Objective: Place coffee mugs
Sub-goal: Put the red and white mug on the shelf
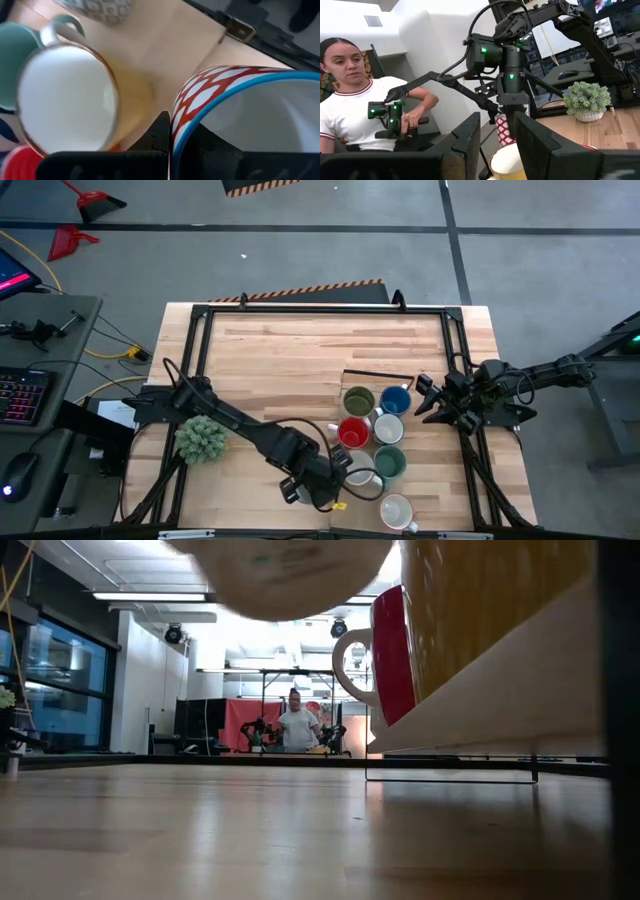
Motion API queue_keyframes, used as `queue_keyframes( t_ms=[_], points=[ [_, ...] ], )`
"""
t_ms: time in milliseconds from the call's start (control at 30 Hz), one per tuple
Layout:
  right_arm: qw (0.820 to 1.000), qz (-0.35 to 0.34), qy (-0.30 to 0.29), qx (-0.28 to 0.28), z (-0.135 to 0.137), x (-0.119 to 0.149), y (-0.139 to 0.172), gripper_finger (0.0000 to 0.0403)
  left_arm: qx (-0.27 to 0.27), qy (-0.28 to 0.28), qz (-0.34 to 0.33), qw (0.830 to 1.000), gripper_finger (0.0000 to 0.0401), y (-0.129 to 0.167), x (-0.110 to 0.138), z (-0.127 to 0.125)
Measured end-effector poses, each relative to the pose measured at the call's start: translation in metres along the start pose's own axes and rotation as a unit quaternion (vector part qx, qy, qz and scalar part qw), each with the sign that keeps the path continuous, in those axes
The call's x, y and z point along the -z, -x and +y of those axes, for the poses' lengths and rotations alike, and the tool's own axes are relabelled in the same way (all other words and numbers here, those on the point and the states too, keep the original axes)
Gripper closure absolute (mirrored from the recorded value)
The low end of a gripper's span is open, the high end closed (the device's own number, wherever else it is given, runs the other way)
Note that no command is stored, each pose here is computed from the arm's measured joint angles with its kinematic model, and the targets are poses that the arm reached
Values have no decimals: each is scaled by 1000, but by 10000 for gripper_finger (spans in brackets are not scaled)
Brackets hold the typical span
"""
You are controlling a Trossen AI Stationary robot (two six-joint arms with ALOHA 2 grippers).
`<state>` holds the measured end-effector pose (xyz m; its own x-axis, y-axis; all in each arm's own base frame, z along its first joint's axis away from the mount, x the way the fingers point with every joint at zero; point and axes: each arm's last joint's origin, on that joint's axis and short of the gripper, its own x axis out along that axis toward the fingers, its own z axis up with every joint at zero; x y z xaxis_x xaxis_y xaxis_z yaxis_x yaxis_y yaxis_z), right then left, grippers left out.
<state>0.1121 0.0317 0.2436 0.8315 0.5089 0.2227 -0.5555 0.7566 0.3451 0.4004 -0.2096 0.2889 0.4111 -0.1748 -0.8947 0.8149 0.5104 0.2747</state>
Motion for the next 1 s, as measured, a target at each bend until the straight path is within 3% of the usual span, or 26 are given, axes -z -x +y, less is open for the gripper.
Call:
queue_keyframes(
  t_ms=[200, 433, 1000],
  points=[
    [1000, -1, 0, -1, 0, 0, 0, 295, -27, -6, -42, 999, 392, 0, -6, 8],
    [1000, -1, 0, -1, 0, 0, 0, 295, 1, 11, -47, 999, 392, -4, -5, 7],
    [1000, 10, -15, 0, -1, 2, 0, 295, 78, 30, 67, 994, 392, -51, 5, -19]
  ],
)
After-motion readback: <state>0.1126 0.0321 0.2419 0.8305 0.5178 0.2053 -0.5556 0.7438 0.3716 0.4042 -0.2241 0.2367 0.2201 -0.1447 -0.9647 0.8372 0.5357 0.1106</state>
